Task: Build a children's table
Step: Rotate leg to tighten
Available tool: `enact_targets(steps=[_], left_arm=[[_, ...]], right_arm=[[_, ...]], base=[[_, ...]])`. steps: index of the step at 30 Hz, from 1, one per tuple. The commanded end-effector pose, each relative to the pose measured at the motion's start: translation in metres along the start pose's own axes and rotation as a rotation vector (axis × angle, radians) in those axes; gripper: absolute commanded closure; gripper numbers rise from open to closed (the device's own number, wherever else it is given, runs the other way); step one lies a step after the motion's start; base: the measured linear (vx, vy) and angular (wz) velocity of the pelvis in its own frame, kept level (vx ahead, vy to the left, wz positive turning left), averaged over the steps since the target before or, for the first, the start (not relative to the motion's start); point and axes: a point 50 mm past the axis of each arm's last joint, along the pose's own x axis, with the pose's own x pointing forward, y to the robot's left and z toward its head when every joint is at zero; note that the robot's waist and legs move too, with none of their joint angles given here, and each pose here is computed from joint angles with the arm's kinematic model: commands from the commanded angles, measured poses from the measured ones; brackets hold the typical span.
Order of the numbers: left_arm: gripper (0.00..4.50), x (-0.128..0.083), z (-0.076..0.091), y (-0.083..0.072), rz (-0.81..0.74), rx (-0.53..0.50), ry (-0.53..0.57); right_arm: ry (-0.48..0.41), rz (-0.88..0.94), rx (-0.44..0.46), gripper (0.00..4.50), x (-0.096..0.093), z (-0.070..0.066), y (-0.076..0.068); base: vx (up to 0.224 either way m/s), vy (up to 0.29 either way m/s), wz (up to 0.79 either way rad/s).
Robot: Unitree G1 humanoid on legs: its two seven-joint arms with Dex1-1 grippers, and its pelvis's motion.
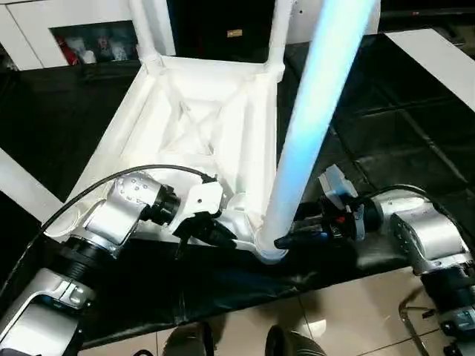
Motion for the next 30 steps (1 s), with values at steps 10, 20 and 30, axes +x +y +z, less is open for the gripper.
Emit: enact_targets(steps=[10, 20, 30], left_arm=[[4.50, 0.031, 0.026, 0.025, 0.270, -0.162, -0.110], [4.50, 0.039, 0.054, 0.054, 0.599, -0.244, -0.147], [4.50, 0.028, 0.041, 0.040, 0.525, -0.190, -0.126]], right_arm=[[-0.188, -0.353, 0.209, 2.57, 0.067, 0.026, -0.011], [-0.251, -0.689, 0.255, 1.87, 0.100, 0.047, -0.017], [-0.269, -0.741, 0.145, 0.97, 0.063, 0.040, -0.021]], base=[[0.000, 0.000, 0.00], [-0.007, 0.005, -0.04], [0.000, 0.000, 0.00]])
